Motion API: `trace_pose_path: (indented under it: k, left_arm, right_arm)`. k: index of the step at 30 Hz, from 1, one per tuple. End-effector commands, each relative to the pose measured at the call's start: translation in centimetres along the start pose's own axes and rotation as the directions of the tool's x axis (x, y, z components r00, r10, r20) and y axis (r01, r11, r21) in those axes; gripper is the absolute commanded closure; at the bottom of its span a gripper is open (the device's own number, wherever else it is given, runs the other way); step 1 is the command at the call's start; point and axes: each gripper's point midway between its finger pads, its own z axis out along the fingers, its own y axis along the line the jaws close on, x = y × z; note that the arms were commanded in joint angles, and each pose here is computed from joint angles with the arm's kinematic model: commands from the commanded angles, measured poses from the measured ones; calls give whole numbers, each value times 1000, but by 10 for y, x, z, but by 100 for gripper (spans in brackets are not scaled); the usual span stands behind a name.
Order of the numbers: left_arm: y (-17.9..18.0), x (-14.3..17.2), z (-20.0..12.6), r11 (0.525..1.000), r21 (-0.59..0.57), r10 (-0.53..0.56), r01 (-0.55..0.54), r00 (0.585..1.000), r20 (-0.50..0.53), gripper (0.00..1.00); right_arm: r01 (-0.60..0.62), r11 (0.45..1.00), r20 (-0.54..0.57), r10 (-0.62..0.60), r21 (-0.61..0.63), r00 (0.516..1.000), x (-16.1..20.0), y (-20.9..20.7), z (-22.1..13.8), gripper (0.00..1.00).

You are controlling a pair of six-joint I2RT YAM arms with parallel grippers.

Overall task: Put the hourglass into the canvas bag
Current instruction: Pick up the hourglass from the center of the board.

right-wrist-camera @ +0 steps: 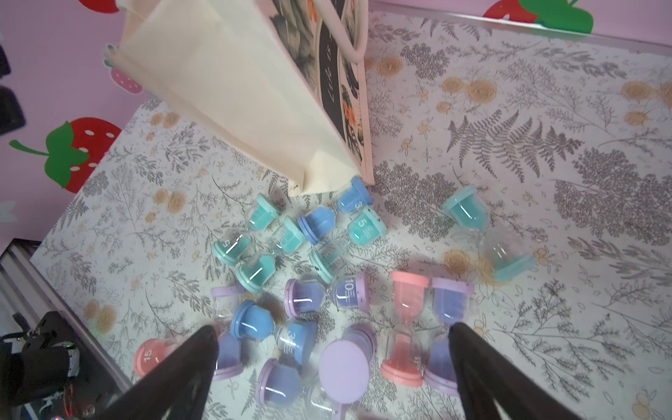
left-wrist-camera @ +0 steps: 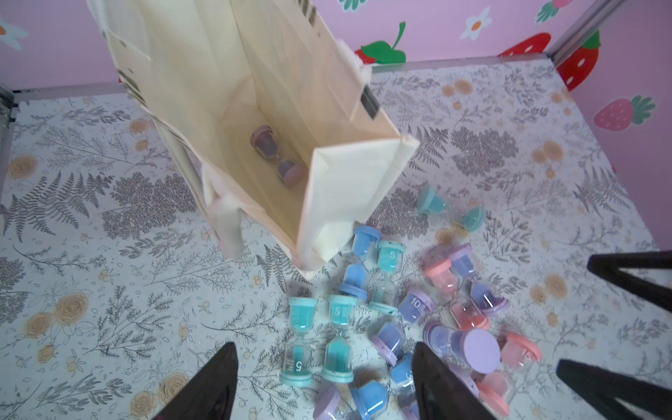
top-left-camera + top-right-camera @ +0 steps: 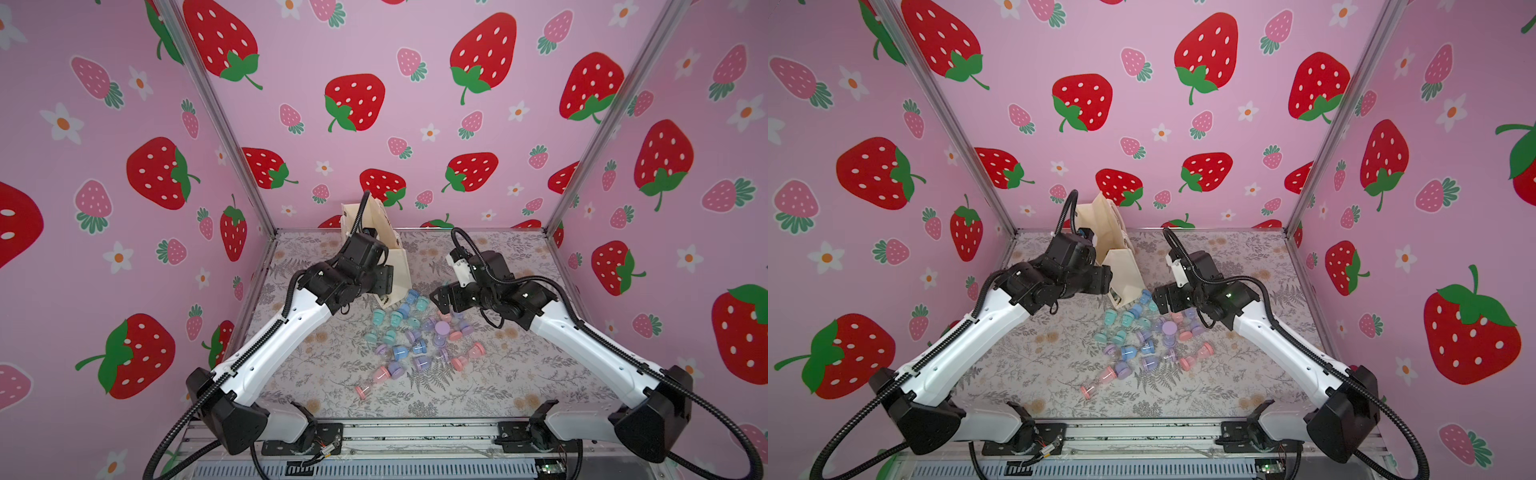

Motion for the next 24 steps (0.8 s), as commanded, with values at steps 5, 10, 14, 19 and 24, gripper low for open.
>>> trace_pose_path:
  k: [5, 10, 14, 19, 24]
  left_arm:
    - [-74, 44, 15, 969, 168, 172, -182, 982, 76, 23]
    - [-124, 79, 36, 893, 350, 261, -284, 959, 113, 23]
    - [-146, 100, 60, 850, 432, 289, -301, 953, 95, 23]
    - [-172, 117, 83, 790, 503, 346, -352, 932, 110, 24]
    - [-180, 130, 108, 773, 505, 385, -384, 917, 108, 24]
  right_arm:
    - [-80, 993, -83, 87, 89, 993, 49, -22, -11, 1]
    - [-157, 977, -126, 175, 146, 976, 78, -39, -16, 1]
    - [-216, 961, -136, 240, 171, 961, 94, -51, -19, 1]
    - [-242, 952, -139, 270, 186, 953, 106, -60, -24, 1]
    - [-256, 947, -138, 285, 195, 949, 111, -67, -27, 1]
